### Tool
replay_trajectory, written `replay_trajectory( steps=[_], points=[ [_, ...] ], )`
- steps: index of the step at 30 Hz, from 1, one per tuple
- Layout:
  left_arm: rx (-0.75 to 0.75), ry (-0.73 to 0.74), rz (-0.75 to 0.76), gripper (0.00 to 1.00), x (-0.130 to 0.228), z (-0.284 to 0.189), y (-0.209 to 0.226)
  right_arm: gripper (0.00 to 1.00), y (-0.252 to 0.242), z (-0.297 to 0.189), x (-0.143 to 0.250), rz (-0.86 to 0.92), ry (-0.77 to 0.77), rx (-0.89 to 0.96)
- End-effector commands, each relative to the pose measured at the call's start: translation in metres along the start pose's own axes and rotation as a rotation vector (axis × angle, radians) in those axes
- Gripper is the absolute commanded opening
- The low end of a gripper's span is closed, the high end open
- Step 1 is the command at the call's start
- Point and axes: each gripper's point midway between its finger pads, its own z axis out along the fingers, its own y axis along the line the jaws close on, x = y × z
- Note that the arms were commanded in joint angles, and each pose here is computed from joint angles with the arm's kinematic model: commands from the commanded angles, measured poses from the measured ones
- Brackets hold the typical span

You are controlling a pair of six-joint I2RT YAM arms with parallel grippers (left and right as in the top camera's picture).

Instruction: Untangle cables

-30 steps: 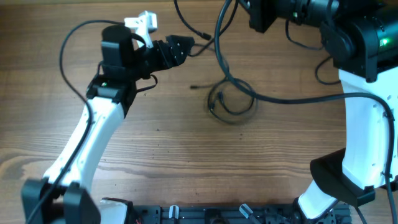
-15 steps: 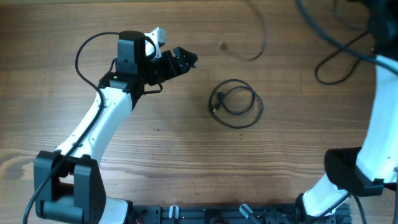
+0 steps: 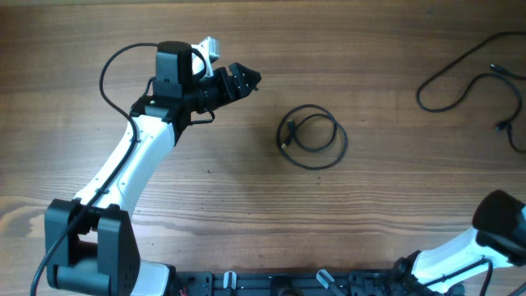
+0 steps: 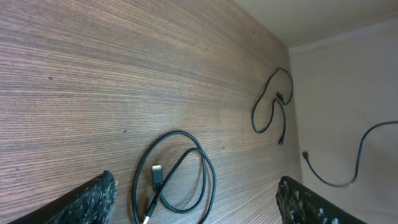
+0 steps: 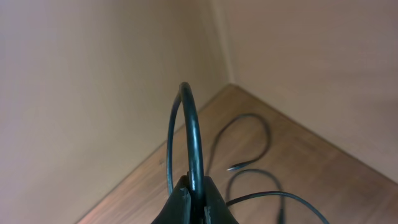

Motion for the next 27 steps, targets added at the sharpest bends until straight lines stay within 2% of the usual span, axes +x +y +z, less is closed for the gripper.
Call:
replay_trajectory(
  steps=[1, 6, 11, 14, 20, 21, 22, 23, 24, 25, 27],
  points=[
    [0.015, 0.007, 0.03, 0.85, 0.0, 0.0, -0.004, 0.04, -0.038, 0.049, 0.01, 0.009, 0.06, 0.083],
    [0.016, 0.007, 0.03, 0.84, 0.0, 0.0, -0.004, 0.04, -0.041, 0.107, 0.036, 0.022, 0.174, -0.052],
    [0.016, 0.007, 0.03, 0.84, 0.0, 0.0, -0.004, 0.04, -0.067, 0.155, 0.068, 0.001, 0.267, 0.008],
    [0.016, 0.007, 0.03, 0.85, 0.0, 0.0, -0.004, 0.04, -0.103, 0.184, 0.108, -0.024, 0.381, 0.15],
    [0.016, 0.007, 0.03, 0.86, 0.0, 0.0, -0.004, 0.05, -0.166, 0.207, 0.184, -0.008, 0.586, 0.412],
    [0.016, 0.007, 0.03, 0.86, 0.0, 0.0, -0.004, 0.15, -0.172, 0.209, 0.197, 0.013, 0.62, 0.427],
    [0.016, 0.007, 0.03, 0.86, 0.0, 0.0, -0.004, 0.33, -0.176, 0.209, 0.205, 0.03, 0.638, 0.44],
    [0.016, 0.007, 0.03, 0.86, 0.0, 0.0, -0.004, 0.7, -0.179, 0.21, 0.212, 0.034, 0.657, 0.442],
    [0.016, 0.007, 0.03, 0.86, 0.0, 0.0, -0.004, 0.87, -0.18, 0.208, 0.215, 0.038, 0.67, 0.445],
    [0.016, 0.007, 0.03, 0.86, 0.0, 0.0, -0.004, 0.94, -0.18, 0.207, 0.217, 0.046, 0.682, 0.438],
    [0.016, 0.007, 0.03, 0.86, 0.0, 0.0, -0.004, 0.99, -0.17, 0.202, 0.214, 0.072, 0.688, 0.385]
  ],
)
